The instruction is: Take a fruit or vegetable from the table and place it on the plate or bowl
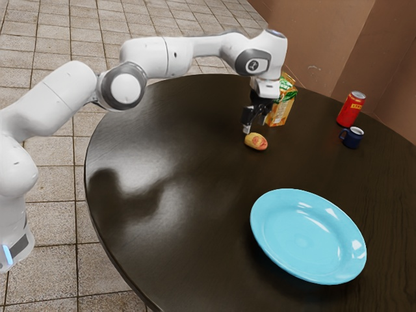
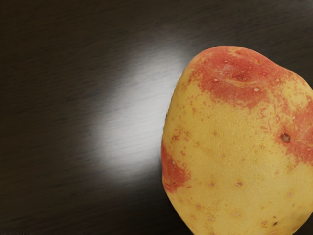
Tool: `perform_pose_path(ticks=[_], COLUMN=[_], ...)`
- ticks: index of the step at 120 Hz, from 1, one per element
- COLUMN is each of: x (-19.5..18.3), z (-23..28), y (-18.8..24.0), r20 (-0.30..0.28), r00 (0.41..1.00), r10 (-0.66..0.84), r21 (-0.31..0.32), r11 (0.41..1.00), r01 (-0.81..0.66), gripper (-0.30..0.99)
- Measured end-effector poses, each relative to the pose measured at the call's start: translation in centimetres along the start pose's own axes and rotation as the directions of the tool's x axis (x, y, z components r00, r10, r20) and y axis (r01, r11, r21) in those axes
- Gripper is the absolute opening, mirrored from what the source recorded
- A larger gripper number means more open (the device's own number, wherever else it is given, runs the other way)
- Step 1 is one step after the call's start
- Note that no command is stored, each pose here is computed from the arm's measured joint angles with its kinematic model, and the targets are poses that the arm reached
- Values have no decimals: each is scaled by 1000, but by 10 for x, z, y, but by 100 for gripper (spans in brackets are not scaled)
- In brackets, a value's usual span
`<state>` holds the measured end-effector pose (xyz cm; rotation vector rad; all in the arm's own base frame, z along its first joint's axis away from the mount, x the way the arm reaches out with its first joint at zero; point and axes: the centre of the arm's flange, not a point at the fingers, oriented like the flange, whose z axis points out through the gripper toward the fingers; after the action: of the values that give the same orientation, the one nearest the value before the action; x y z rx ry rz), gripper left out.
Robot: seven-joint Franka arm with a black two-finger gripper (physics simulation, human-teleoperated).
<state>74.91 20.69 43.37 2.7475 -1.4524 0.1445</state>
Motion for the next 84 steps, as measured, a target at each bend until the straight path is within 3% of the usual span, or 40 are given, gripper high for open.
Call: perform_pose_path(ticks=[67,84], x=[-3,28], z=[-4,-3], y=[0,15], r20=[-26,-18], r00=[991,995], r10=[-132,-94], r21=[-5,-19], r11=[991,995], r01=[132,94], gripper=[69,69])
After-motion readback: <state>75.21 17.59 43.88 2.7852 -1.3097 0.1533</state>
